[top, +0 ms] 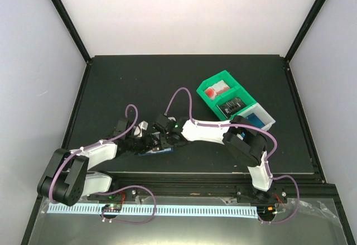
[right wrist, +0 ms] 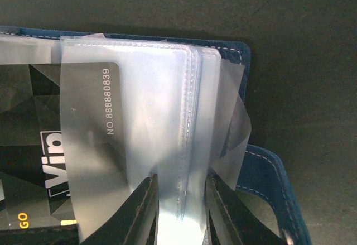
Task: Put the credit cards into the card holder
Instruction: Insert the credit card into the card holder.
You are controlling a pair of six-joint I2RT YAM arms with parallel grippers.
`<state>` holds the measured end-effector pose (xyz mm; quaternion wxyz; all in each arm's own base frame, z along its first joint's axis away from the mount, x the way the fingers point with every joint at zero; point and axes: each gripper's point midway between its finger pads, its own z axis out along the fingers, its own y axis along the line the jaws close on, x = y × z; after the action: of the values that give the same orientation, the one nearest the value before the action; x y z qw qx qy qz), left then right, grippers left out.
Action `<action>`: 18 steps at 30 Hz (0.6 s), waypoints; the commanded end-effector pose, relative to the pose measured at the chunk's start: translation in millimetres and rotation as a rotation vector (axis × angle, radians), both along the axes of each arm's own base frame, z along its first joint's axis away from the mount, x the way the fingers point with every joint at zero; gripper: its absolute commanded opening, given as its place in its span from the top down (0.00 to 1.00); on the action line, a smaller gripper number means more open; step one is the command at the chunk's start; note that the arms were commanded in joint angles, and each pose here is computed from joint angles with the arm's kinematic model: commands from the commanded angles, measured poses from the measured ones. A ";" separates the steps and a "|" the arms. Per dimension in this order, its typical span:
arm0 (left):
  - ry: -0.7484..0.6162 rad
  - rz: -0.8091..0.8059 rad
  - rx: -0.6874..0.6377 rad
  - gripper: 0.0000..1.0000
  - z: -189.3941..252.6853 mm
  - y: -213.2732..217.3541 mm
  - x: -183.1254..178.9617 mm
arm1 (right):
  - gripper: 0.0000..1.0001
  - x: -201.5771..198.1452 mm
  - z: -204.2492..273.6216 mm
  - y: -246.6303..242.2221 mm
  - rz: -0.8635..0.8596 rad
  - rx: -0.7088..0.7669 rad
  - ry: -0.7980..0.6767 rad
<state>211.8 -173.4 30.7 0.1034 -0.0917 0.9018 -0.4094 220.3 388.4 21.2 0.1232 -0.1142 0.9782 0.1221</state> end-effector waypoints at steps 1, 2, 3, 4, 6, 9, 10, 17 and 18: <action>0.057 0.019 0.137 0.50 -17.0 19.3 -13.1 | 0.73 -9.0 -14.1 -3.1 0.016 -0.013 0.035; 0.058 0.021 0.147 0.49 -17.5 20.7 -13.4 | 0.73 -9.1 -14.5 -2.5 0.017 -0.011 0.036; 0.058 0.020 0.154 0.48 -17.5 21.6 -14.0 | 0.73 -9.3 -14.4 -1.7 0.019 -0.008 0.036; 0.058 0.018 0.160 0.46 -17.4 22.4 -14.6 | 0.73 -9.2 -14.4 -1.2 0.021 -0.005 0.038; 0.056 0.020 0.164 0.43 -16.5 23.5 -15.3 | 0.73 -10.1 -15.5 -0.4 0.025 -0.004 0.041; 0.048 0.023 0.175 0.40 -14.6 25.7 -16.3 | 0.73 -10.3 -15.9 -0.2 0.025 -0.001 0.044; 0.048 0.025 0.181 0.39 -14.3 26.6 -16.7 | 0.73 -10.8 -16.1 0.0 0.026 -0.001 0.045; 0.018 0.097 0.216 0.50 -8.8 37.2 -13.2 | 0.73 -11.2 -13.5 2.4 0.031 0.015 0.048; 0.008 0.104 0.218 0.50 -6.7 37.9 -11.4 | 0.73 -11.6 -13.0 3.0 0.033 0.018 0.047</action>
<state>204.6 -150.8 31.0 0.1266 -0.1020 0.9246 -0.3445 217.2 398.6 22.0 0.1157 -0.1178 0.9750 0.1490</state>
